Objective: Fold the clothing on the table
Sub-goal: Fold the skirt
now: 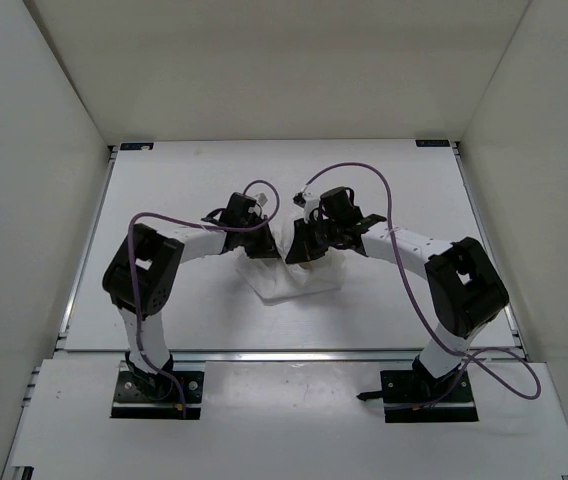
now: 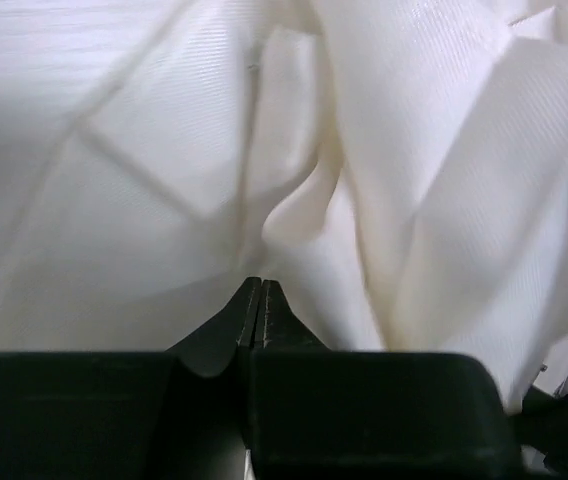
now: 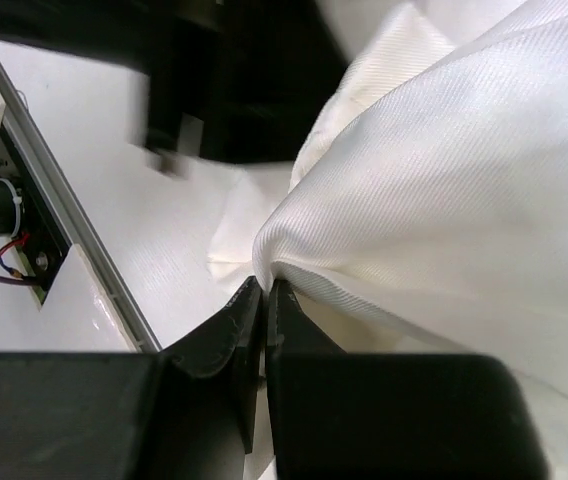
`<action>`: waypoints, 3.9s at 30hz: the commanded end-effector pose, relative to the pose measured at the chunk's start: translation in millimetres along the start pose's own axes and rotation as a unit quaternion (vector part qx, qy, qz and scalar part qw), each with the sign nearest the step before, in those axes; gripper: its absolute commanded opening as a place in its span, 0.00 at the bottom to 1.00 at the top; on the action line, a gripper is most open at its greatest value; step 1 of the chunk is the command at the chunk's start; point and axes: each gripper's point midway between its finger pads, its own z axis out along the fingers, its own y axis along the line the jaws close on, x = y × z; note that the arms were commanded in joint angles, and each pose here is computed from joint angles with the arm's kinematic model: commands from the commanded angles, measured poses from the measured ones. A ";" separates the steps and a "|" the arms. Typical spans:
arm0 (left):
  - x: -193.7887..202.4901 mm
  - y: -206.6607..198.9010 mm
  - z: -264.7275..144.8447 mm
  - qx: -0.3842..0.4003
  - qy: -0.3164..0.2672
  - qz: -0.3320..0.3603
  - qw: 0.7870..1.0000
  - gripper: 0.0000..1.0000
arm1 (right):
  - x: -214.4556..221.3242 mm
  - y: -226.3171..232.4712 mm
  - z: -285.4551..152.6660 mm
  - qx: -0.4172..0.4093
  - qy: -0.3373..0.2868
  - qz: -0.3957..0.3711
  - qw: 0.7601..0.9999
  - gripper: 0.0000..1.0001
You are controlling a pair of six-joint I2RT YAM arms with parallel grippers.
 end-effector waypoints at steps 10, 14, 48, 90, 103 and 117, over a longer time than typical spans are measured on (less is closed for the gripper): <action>2.9 38.4 -90.7 -0.077 -0.074 0.011 0.994 0.00 | -18.2 5.4 -11.9 -0.010 -0.028 -0.027 0.999 0.00; 20.7 44.3 -75.6 -0.084 -0.053 0.008 0.995 0.00 | -17.7 7.7 -7.1 -0.017 -0.023 -0.025 0.999 0.00; 34.5 57.7 -24.0 -0.058 0.013 -0.019 0.998 0.00 | -53.2 46.5 -8.4 -0.010 -0.030 -0.061 0.998 0.72; 15.0 2.9 -47.8 -0.056 -0.081 0.047 0.994 0.00 | 9.1 -104.3 -56.8 0.105 -0.076 0.067 0.989 0.00; -19.6 -29.3 -86.4 0.000 -0.109 0.074 0.991 0.38 | -54.0 -67.3 -98.5 0.065 -0.150 0.037 0.986 0.13; -89.9 6.2 -213.4 -0.270 -0.156 0.169 0.935 0.94 | -40.6 -111.3 -207.4 0.303 -0.136 0.128 0.934 0.99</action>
